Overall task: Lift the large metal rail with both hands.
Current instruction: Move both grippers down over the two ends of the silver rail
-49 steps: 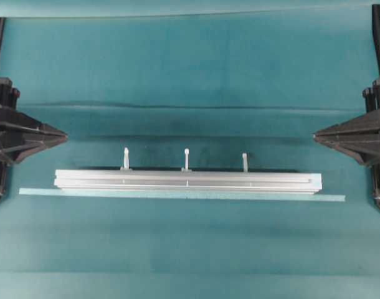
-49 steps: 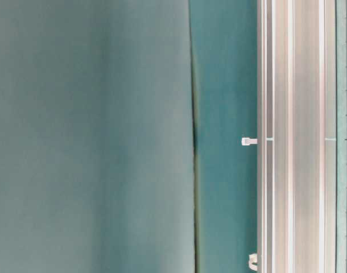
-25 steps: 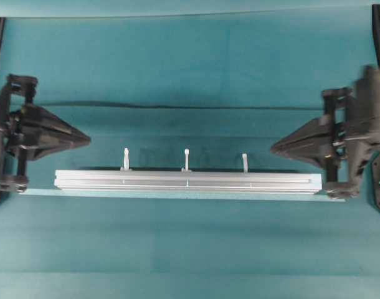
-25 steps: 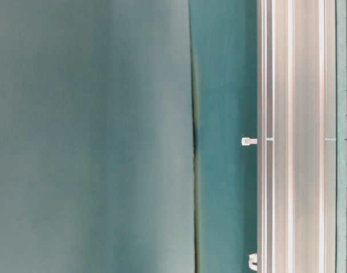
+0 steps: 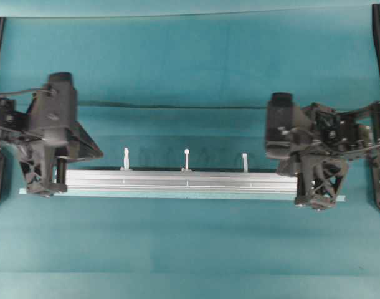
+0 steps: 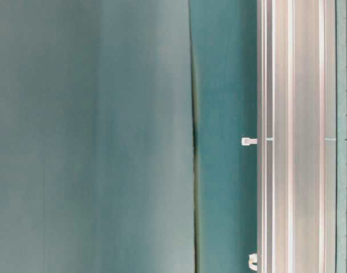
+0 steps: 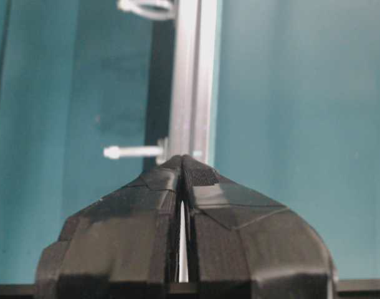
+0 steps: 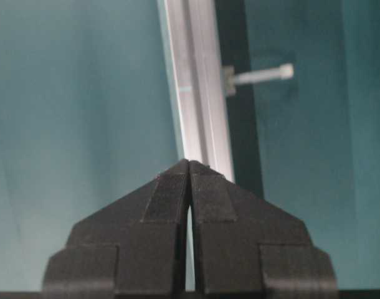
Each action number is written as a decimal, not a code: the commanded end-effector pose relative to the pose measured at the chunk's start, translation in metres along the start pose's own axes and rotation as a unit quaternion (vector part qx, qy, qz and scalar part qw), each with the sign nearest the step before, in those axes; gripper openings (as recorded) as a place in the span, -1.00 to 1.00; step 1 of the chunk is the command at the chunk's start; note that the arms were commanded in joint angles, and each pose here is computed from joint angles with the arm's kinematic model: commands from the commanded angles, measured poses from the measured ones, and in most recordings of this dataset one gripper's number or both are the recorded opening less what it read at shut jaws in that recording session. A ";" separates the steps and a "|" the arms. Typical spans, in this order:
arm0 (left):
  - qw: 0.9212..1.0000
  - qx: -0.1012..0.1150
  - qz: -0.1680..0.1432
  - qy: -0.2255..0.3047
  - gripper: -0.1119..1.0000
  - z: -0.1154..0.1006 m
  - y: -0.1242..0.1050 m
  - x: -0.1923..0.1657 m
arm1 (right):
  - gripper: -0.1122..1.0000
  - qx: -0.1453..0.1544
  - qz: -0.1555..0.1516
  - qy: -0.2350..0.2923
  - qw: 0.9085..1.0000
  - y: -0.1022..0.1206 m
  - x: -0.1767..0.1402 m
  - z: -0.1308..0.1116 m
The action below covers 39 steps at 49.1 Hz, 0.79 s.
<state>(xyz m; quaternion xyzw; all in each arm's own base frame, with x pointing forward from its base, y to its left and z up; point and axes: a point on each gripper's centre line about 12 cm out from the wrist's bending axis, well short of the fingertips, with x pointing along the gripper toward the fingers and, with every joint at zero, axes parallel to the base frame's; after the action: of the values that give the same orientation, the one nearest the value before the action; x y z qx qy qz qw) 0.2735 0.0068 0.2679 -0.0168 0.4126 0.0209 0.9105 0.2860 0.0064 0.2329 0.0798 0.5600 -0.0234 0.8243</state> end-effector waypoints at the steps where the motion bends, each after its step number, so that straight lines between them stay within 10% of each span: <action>1: 1.000 0.014 -0.001 0.001 -0.81 0.010 -0.002 -0.001 | -0.79 -0.004 -0.001 0.006 1.000 0.002 0.001 0.005; 16: 0.998 0.048 -0.002 0.041 -0.65 0.007 -0.003 0.016 | -0.56 -0.005 -0.005 0.037 0.999 0.001 0.015 0.003; 32: 0.991 0.055 -0.004 0.122 0.84 -0.005 -0.005 0.044 | 0.80 -0.057 -0.013 0.067 0.996 0.001 0.036 -0.002; 39: 0.989 0.056 -0.005 0.134 0.99 -0.009 -0.005 0.055 | 0.94 -0.081 -0.026 0.081 0.993 -0.002 0.046 -0.005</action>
<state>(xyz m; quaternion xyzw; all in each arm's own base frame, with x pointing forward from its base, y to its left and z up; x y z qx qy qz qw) 0.2976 0.0035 0.2162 0.0268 0.5408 -0.0074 0.8407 0.2955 0.0079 0.1940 0.0138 0.6226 0.0028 0.7824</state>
